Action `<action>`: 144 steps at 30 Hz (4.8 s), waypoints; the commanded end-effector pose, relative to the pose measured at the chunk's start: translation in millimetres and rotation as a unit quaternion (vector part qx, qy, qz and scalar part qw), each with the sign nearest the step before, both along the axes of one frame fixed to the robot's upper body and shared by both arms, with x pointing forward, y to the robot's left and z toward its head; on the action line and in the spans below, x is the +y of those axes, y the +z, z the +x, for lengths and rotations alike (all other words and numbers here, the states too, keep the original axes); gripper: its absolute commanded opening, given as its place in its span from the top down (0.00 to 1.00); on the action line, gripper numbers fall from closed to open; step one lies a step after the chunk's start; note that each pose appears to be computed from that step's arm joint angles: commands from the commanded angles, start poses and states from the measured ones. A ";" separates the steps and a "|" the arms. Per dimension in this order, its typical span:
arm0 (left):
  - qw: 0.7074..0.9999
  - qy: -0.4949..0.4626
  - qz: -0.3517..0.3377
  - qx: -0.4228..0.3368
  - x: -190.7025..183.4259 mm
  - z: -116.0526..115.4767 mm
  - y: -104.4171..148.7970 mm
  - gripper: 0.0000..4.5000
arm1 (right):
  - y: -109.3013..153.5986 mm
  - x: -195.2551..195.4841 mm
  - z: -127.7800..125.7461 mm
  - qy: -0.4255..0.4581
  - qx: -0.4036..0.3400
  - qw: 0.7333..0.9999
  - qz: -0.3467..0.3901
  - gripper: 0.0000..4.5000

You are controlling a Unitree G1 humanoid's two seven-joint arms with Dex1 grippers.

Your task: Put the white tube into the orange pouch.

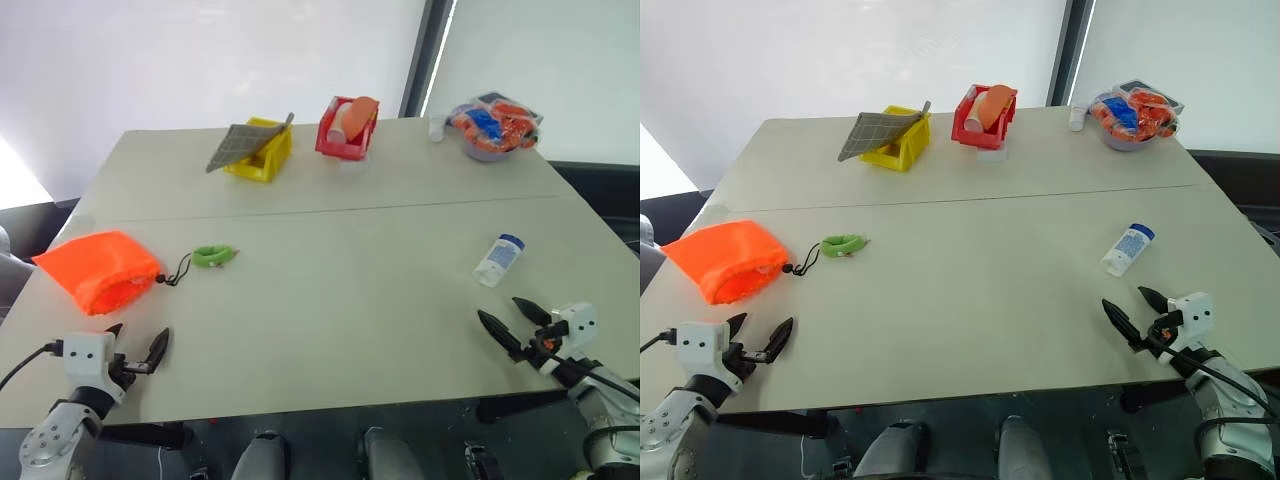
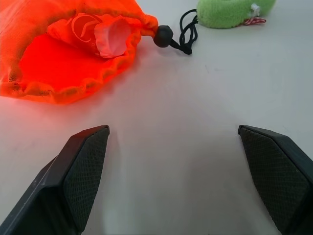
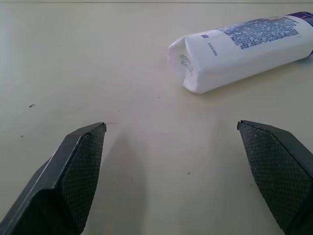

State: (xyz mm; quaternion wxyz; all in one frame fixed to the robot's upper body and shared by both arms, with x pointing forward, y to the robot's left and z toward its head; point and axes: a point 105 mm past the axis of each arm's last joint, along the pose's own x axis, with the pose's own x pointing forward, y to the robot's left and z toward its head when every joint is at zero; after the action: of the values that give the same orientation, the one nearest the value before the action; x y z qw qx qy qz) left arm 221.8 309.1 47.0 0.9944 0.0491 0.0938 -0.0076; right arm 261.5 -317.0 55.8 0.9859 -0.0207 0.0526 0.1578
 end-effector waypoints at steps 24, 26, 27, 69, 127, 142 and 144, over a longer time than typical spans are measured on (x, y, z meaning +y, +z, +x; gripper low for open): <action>0.989 -0.011 0.128 -0.074 -28.8 32.4 30.0 0.00 | 30.9 150.7 19.6 0.212 -0.039 0.974 0.065 0.01; 0.981 0.000 0.174 -0.087 -26.0 33.2 36.3 0.00 | 32.2 164.5 18.1 0.229 -0.038 0.970 0.073 0.01; 0.978 0.004 0.185 -0.097 -26.0 33.6 40.2 0.00 | 32.3 169.3 17.5 0.234 -0.037 0.969 0.075 0.01; 0.946 0.138 0.293 -0.023 48.5 66.8 58.2 0.99 | 35.3 219.0 -1.9 0.345 -0.042 0.937 0.037 0.00; 0.950 -0.305 0.060 -0.012 -187.4 70.3 57.9 0.99 | 42.0 30.2 63.0 -0.255 -0.099 0.961 -0.033 0.00; 0.948 -0.312 0.056 -0.017 -200.5 72.6 52.5 0.99 | 36.6 37.3 74.3 -0.343 -0.063 0.937 0.035 0.00; 0.949 -0.312 0.054 -0.017 -201.1 72.4 52.6 0.99 | 37.9 38.0 74.7 -0.342 -0.063 0.937 0.035 0.00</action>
State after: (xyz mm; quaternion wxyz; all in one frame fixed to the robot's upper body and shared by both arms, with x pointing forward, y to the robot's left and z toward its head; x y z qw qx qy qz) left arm 293.5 110.9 91.5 0.9387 0.1266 0.0769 -0.3113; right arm 335.5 -277.2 75.0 0.9826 0.0199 0.0204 -0.1837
